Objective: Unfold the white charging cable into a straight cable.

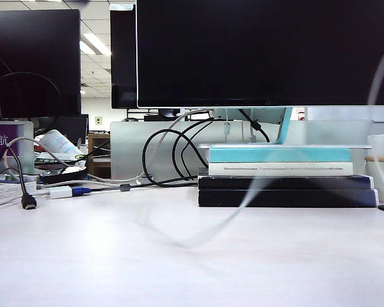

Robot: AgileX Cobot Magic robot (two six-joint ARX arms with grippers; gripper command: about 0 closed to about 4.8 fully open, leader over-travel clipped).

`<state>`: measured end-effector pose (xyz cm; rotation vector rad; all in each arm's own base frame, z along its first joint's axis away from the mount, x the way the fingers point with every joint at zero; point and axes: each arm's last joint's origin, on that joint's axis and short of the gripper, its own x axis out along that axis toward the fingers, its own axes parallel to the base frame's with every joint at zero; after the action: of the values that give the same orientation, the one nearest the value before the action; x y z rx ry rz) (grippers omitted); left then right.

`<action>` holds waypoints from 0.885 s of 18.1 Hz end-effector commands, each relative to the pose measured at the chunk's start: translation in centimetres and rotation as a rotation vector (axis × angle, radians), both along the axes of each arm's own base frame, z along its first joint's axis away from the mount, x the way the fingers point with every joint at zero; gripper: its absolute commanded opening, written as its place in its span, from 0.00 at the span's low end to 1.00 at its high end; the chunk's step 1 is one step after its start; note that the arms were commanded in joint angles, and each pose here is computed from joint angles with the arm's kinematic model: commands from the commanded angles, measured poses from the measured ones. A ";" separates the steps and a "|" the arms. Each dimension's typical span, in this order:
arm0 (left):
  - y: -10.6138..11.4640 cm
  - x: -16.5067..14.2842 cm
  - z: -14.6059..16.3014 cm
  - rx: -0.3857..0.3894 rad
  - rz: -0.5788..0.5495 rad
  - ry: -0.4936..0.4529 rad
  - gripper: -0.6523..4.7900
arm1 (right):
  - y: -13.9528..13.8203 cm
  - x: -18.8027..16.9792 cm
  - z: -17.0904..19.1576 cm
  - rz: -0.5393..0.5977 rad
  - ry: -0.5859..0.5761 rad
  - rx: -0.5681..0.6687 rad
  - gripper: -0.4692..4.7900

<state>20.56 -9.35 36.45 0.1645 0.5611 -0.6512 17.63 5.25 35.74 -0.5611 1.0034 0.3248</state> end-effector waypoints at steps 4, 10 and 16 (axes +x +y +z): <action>-0.5 1.0 -1.5 0.043 -0.005 0.084 0.22 | -2.9 1.0 -0.9 -0.184 -0.021 0.007 0.08; -0.7 1.3 -1.3 0.008 -0.037 0.060 0.22 | -7.0 1.0 -0.9 -0.474 -0.024 0.024 0.08; -0.9 1.3 -1.1 -0.012 -0.083 0.047 0.22 | -9.1 1.6 -0.4 -0.615 -0.134 0.124 0.83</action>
<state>21.90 -10.11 34.99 0.1572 0.6305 -0.7096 19.05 -3.97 35.09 -0.1660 1.0050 -0.2121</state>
